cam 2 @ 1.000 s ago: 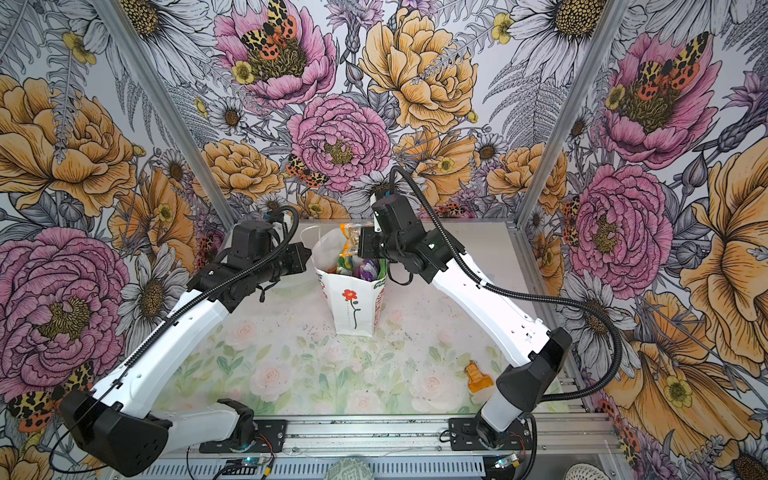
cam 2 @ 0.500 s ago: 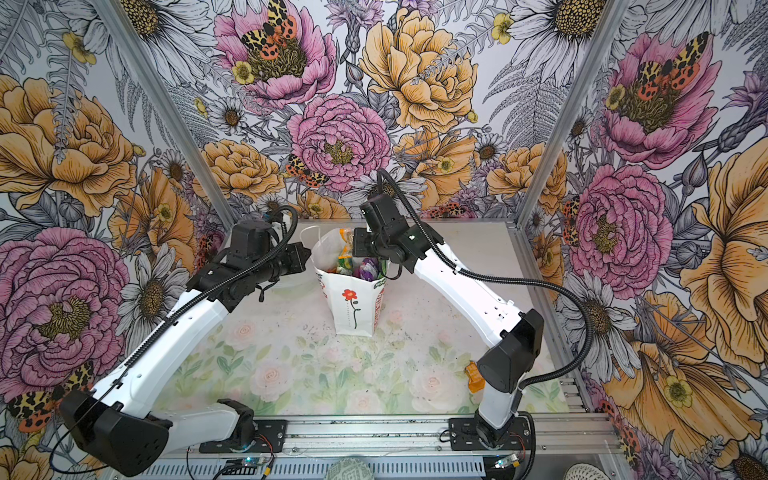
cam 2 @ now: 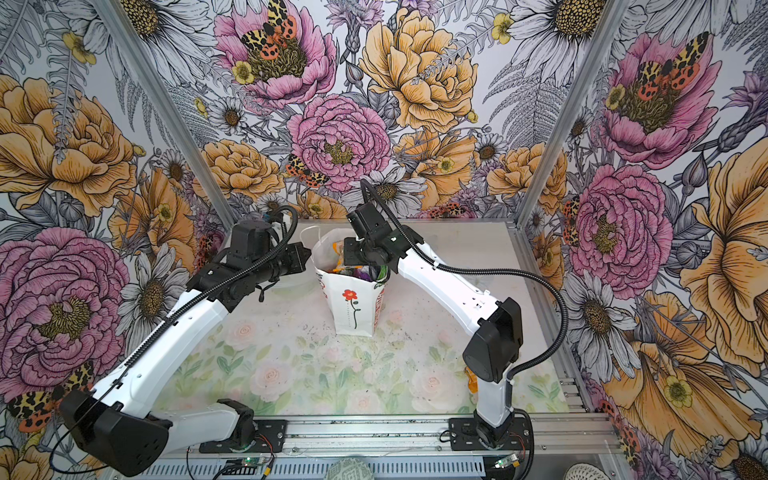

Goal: Place the snacks into the paper bag
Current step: 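Lower the wrapped snack into the paper bag with the right gripper, then open the right gripper to release the snack and raise it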

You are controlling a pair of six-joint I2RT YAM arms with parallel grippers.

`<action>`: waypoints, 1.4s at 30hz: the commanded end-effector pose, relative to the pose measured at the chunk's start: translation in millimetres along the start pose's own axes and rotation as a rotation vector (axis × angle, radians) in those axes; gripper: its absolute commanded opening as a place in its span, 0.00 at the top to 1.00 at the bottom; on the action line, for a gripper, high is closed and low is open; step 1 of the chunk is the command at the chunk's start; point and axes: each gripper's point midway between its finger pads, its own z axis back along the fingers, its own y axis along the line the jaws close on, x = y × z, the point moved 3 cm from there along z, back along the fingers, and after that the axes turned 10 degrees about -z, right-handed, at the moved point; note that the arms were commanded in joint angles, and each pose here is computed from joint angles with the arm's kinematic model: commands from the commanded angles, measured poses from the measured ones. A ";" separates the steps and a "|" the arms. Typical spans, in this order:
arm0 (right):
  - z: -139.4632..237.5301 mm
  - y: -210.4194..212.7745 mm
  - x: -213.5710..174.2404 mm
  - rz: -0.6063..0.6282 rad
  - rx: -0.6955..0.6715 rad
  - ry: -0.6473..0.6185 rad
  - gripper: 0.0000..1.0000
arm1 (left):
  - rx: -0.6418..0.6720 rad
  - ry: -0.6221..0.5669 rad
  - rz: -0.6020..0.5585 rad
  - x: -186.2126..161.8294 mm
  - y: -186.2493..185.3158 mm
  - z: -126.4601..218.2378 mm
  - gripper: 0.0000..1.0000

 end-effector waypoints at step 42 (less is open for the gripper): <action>162.8 -16.3 25.5 0.002 0.081 -0.304 0.63 | -0.027 -0.133 0.011 34.9 -4.6 18.8 1.00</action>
